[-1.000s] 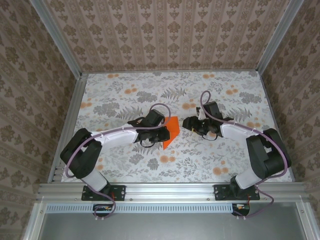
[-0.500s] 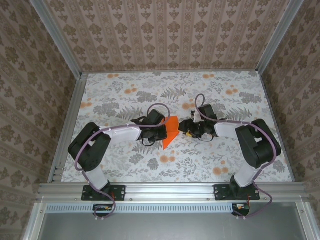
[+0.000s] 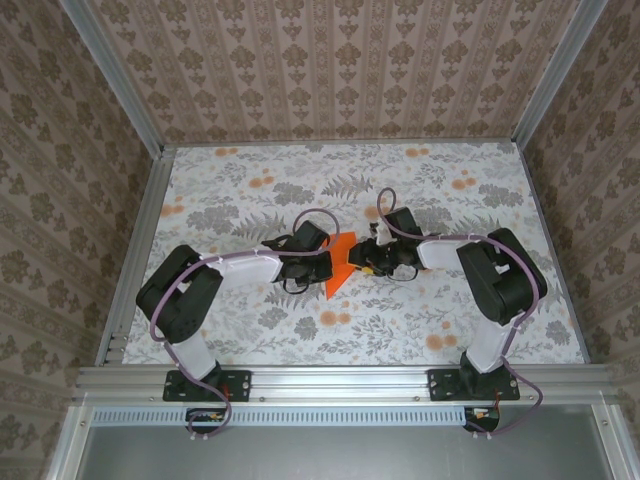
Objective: Fold a paper plane with a square sheet of paper (pick it up from the middle)
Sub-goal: Fourth fold the wing at the center of the table.
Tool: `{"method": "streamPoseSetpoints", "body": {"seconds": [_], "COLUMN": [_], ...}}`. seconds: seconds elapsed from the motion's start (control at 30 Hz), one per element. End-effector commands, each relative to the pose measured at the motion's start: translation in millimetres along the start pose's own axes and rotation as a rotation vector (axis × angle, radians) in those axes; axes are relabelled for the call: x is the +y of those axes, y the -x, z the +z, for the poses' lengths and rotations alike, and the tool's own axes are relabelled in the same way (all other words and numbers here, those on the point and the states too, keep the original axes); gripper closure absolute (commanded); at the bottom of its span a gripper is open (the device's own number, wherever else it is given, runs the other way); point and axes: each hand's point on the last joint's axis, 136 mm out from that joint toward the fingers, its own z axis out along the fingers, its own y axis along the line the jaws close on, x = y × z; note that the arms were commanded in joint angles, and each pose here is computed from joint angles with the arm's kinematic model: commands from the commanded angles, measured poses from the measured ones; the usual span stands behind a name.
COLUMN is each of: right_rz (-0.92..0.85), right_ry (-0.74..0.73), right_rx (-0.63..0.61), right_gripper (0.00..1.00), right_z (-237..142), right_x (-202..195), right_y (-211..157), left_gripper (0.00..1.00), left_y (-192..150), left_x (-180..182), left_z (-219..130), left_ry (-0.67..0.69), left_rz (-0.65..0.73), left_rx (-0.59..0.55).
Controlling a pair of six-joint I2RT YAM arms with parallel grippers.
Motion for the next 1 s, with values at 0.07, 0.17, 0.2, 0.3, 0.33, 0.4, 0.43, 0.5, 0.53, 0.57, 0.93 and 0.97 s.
{"method": "streamPoseSetpoints", "body": {"seconds": [0.07,0.17,0.2,0.3,0.33,0.4,0.43,0.5,0.53,0.57,0.93,0.97], "right_rz": [0.003,0.011,0.01,0.012,0.014,0.013,0.015,0.014,0.011,0.006,-0.019,-0.007], "right_ry": [0.061,0.086,0.093,0.103,0.102,0.1,0.094,0.082,0.071,0.063,-0.07,-0.084], "right_rx": [0.032,0.042,0.047,0.063,0.066,0.066,0.063,0.04,0.018,0.001,-0.291,-0.316], "right_gripper": [0.57,0.62,0.64,0.73,0.78,0.88,0.92,0.96,0.97,0.98,1.0,1.0], "right_z": [5.6,7.7,8.8,11.8,12.3,11.9,11.4,7.9,3.9,0.6,-66.8,-72.1], "right_x": [14.1,18.6,19.7,21.1,20.5,20.5,20.2,20.9,22.4,23.4,56.1,59.3], "right_y": [-1.2,-0.5,-0.9,-2.4,-2.7,-2.6,-2.3,0.7,3.5,5.4,32.8,33.5], "left_gripper": [0.95,0.95,0.95,0.95,0.95,0.94,0.93,0.9,0.87,0.84,0.2,0.16], "left_y": [-1.1,-1.1,-1.0,-0.7,0.4,2.2,3.4,6.5,8.5,10.7,52.0,55.1], "left_x": [9.9,11.3,12.2,12.8,12.8,13.2,14.0,14.0,13.4,13.0,14.3,14.0], "left_z": [2.1,1.1,0.6,-2.5,-4.2,-7.9,-10.3,-17.2,-21.9,-26.1,-96.9,-101.6], "left_ry": [0.024,0.024,0.024,0.022,0.02,0.016,0.014,0.005,-0.003,-0.007,-0.055,-0.061], "left_rz": [-0.02,-0.022,-0.024,-0.022,-0.022,-0.02,-0.019,-0.012,-0.008,-0.003,0.083,0.093], "left_rx": [-0.002,-0.003,-0.004,-0.008,-0.013,-0.022,-0.029,-0.044,-0.054,-0.065,-0.282,-0.296]}}
